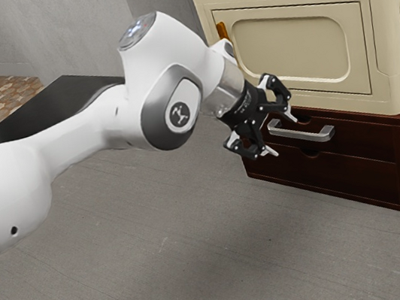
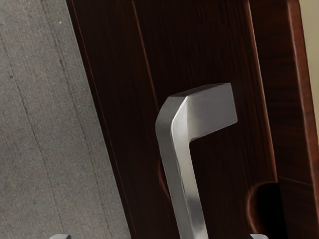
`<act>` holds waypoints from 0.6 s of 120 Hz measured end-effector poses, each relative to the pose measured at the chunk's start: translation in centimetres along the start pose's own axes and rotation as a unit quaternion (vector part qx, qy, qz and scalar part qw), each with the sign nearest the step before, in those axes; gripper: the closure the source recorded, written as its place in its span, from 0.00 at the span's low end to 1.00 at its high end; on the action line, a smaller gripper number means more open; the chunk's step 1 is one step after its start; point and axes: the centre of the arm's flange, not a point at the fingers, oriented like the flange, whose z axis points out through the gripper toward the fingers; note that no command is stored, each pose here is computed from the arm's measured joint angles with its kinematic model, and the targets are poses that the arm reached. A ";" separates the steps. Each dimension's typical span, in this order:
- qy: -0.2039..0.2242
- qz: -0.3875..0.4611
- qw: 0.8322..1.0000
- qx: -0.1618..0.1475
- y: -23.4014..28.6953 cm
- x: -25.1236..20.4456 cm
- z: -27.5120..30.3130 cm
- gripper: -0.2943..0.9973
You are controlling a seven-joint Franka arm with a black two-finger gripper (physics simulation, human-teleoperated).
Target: Pull the drawer handle with one arm to open the drawer
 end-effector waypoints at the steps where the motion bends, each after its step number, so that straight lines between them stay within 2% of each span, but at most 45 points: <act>1: 0.000 0.000 1.000 0.000 0.0 0.0 0.0 0.43; 54: -0.004 -0.002 1.000 0.006 0.0 0.3 2.3 0.47; 72: -0.004 -0.002 1.000 -0.001 0.2 0.0 1.8 0.58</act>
